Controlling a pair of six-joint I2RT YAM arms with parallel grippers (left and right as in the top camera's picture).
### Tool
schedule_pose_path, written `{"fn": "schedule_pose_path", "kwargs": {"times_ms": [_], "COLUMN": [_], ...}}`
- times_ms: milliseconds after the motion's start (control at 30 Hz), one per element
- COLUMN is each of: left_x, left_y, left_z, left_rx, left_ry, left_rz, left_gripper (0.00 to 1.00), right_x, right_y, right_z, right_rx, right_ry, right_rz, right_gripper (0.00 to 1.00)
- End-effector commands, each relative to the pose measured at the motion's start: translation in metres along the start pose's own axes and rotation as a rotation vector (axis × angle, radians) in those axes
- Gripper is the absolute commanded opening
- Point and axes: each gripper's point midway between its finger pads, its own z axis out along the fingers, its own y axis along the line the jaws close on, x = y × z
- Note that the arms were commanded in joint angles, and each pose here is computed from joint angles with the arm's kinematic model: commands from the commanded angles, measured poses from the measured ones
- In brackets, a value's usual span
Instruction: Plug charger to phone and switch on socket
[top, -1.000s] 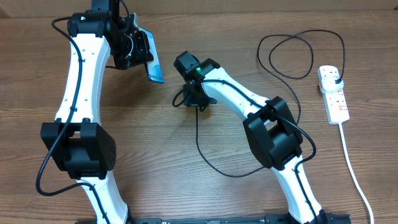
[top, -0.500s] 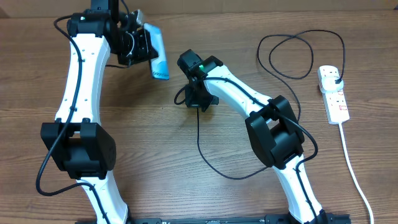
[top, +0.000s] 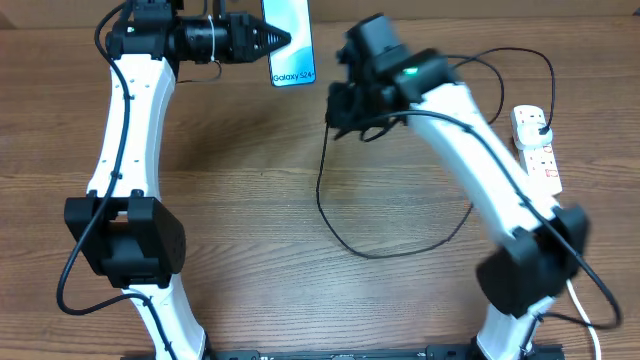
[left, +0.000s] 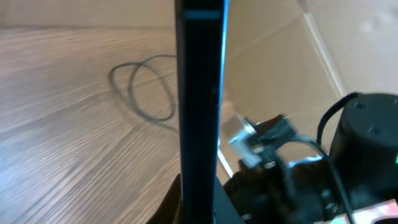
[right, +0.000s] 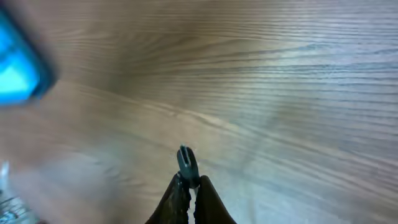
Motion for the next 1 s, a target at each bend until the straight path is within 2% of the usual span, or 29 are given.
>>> {"fn": "schedule_pose_path", "kwargs": {"times_ms": [0,467,700,767,833,967], "left_x": [-0.007,-0.002,0.011,0.011,0.012,0.024], "left_y": [-0.04,-0.044,-0.043,-0.041,-0.029,0.012], "left_z": [-0.012,-0.011,-0.009,-0.009,-0.007,-0.007], "left_rx": [0.194,0.218,0.218,0.206,0.138,-0.101], "left_ry": [0.007,0.017,0.038,0.037,0.039,0.063], "left_rz": [0.01,0.06,0.082,0.081,0.046,-0.056], "left_gripper": [0.04,0.04,0.04,0.04,0.04,0.04], "right_x": [0.004,0.026,0.024,0.023,0.027,0.054], "right_y": [0.022,0.076,0.083,0.074,0.062,0.035], "right_z": [-0.026,-0.05,-0.059,-0.057,-0.055,-0.038], "right_rx": [-0.083,-0.205,-0.221,-0.173,-0.115,0.017], "right_ry": [-0.018,-0.032,-0.06,-0.066,-0.051,0.045], "right_rz": [-0.073,-0.202,-0.22,-0.208,-0.19,-0.168], "right_gripper": [0.04,0.04,0.04,0.04,0.04,0.04]}}
